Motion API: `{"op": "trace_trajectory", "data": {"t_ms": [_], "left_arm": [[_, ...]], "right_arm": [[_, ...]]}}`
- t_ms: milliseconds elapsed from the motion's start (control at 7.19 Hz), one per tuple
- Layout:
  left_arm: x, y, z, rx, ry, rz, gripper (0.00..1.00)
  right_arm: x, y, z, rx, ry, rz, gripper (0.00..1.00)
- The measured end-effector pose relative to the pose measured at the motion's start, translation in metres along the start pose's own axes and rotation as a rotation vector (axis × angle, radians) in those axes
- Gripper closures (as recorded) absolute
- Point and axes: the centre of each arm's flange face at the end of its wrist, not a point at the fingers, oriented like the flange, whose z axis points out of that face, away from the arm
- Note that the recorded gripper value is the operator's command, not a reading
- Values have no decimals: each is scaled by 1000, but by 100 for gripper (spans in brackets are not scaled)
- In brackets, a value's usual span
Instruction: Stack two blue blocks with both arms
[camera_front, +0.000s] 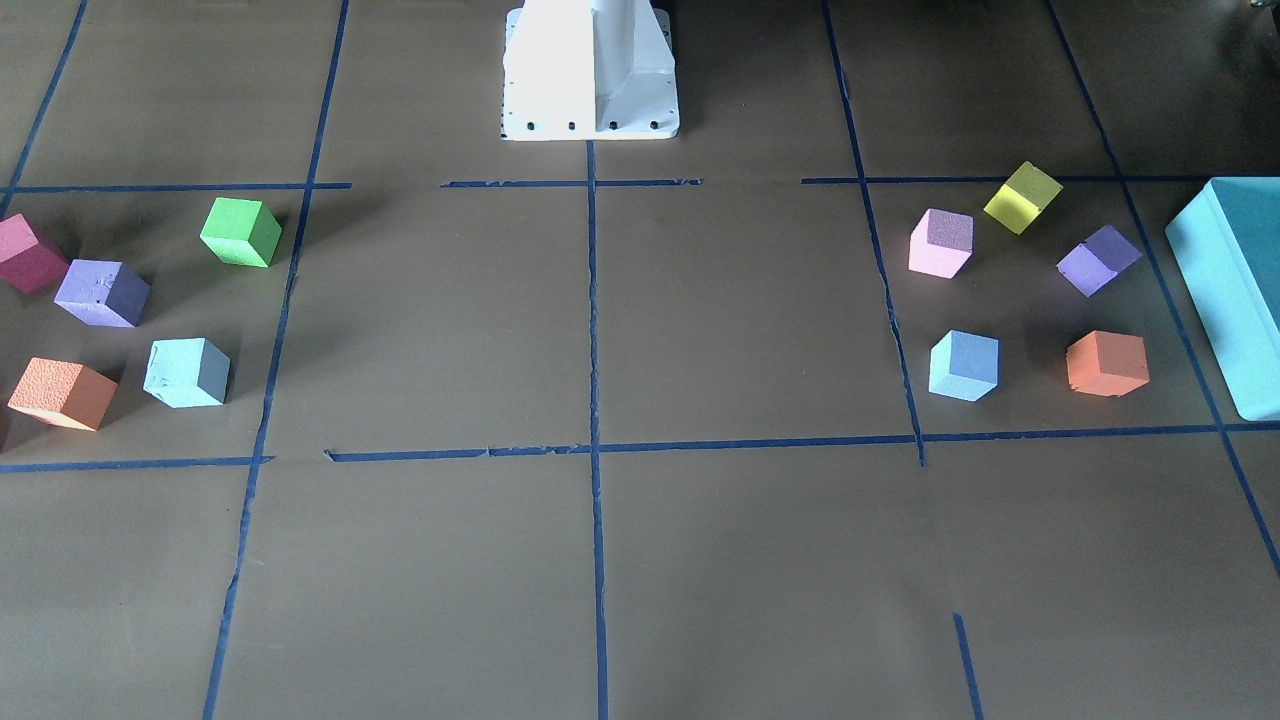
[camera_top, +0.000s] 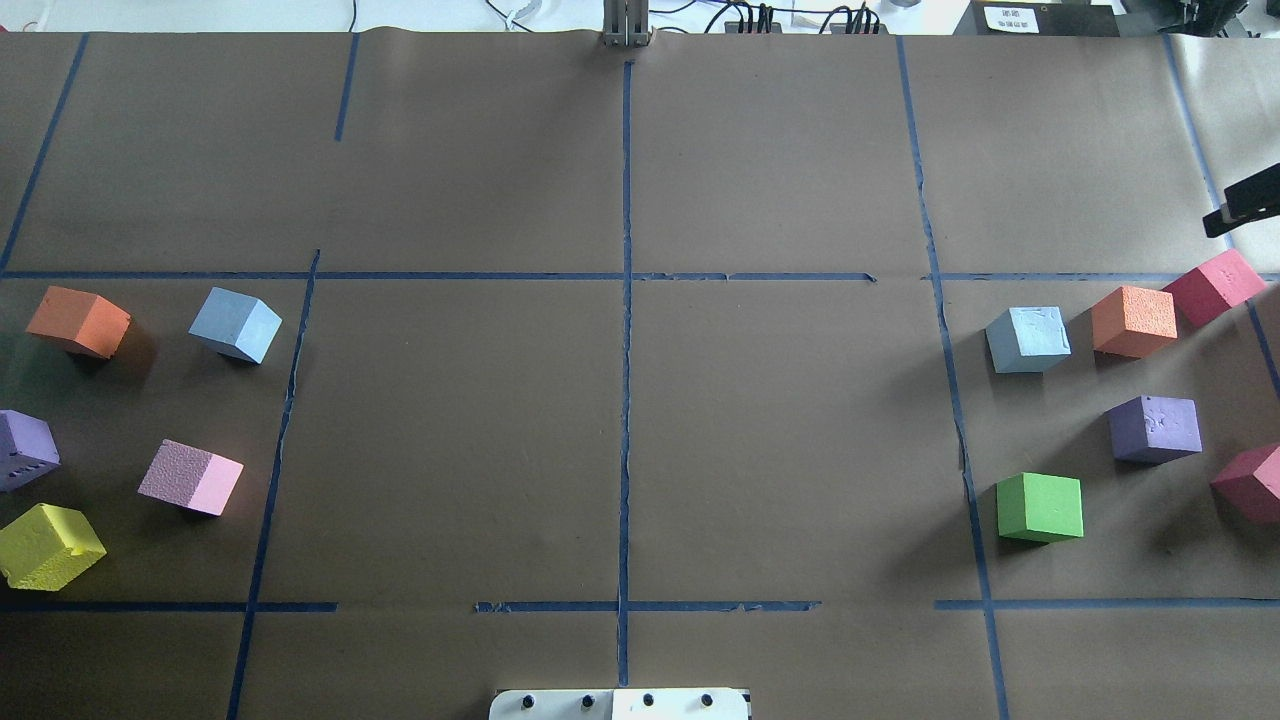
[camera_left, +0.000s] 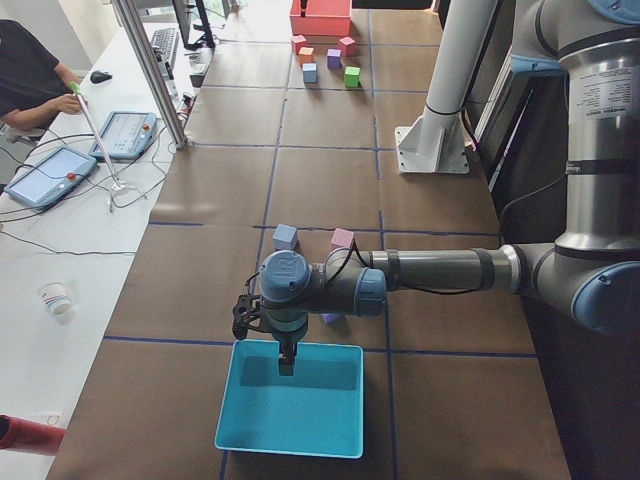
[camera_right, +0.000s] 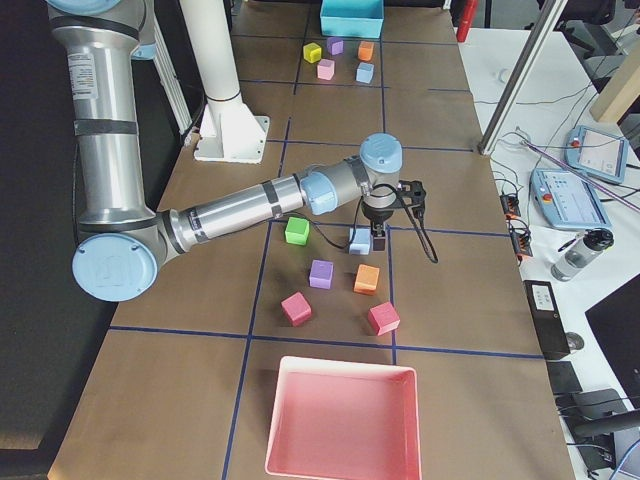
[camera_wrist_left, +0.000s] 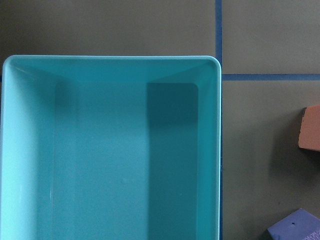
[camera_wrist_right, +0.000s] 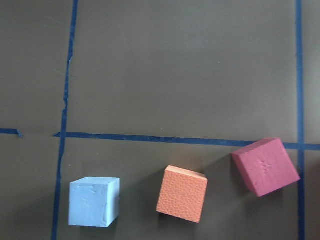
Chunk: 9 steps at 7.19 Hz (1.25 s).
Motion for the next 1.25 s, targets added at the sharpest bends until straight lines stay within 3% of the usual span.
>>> {"op": "trace_trajectory", "data": {"t_ms": [417,695,1252], "left_arm": [[4,-1,-4,7,-1,6,0],[7,0,-7,9,0,7,0],[7,0,-8,10,2,6,0]], "right_arm": [[-70,23,73,12,31,-31,0],[-83,32,112,-4,70,-62,0],[-80,36,156,-20,63,-104,0]]}}
